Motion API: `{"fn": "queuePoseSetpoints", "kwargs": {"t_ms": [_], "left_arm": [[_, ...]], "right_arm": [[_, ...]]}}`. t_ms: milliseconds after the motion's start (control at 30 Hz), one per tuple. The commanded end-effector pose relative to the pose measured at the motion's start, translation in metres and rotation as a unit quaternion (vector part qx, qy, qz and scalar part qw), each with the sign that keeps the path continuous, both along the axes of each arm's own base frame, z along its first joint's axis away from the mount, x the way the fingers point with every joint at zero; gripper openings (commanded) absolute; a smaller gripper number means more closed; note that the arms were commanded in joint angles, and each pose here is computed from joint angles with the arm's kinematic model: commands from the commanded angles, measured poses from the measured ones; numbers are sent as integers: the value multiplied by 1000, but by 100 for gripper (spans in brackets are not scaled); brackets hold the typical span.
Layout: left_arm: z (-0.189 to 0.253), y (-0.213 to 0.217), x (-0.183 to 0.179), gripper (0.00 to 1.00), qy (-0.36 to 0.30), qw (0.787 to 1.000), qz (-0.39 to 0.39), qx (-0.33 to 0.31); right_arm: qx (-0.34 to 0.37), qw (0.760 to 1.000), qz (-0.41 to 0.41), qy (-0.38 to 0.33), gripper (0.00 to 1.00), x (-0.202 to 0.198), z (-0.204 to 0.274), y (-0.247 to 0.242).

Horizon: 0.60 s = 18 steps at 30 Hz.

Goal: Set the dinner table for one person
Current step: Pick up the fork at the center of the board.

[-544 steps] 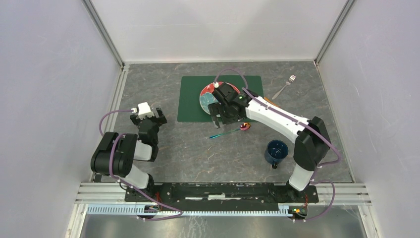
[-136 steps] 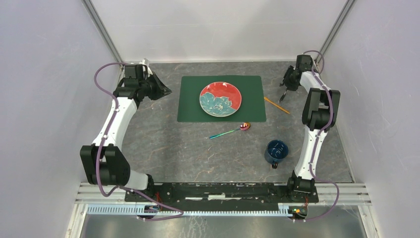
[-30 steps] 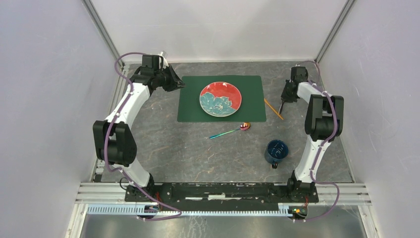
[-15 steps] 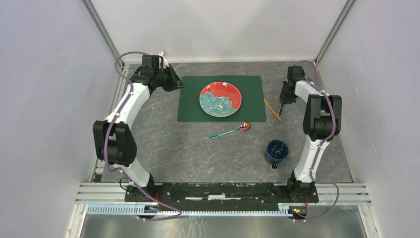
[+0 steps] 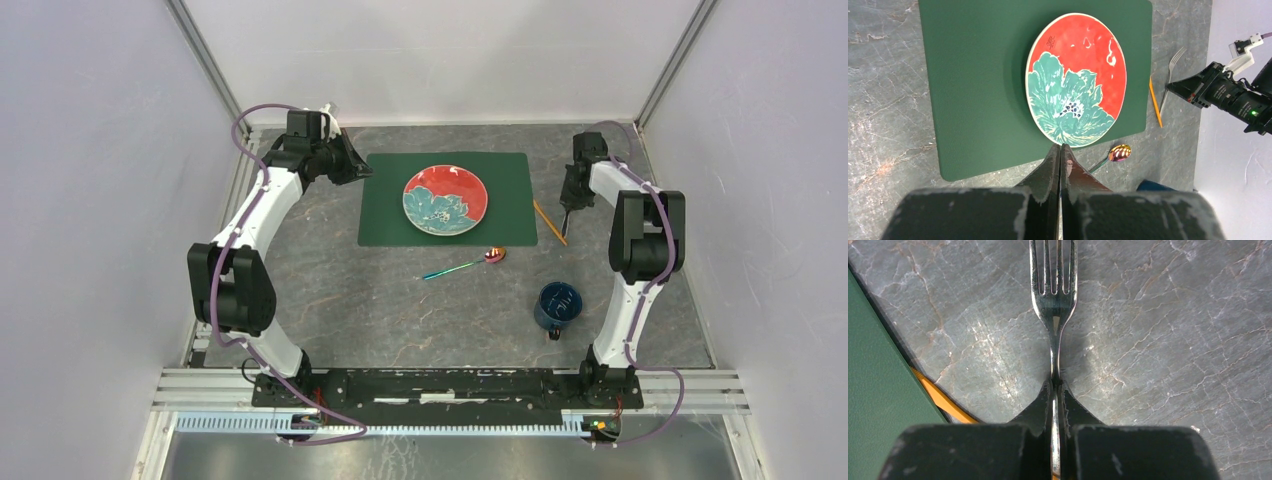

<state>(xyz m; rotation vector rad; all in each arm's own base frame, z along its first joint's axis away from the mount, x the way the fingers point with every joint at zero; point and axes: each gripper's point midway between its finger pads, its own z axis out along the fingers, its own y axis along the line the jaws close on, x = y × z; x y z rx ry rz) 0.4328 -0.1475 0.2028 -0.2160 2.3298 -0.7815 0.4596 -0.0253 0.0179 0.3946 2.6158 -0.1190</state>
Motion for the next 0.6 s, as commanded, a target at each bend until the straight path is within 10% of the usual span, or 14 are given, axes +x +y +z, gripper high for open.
{"fn": "queuePoseSetpoints", "kwargs": {"t_ms": [0,567], "left_arm": [[22,2,3,2,-38,999,-14,10],[22,4,5,2,-37,999,-9,14]], "right_arm": [[3,997,15,80,0,-31,-11,9],[46,997,37,-50,0,38,96,27]]}}
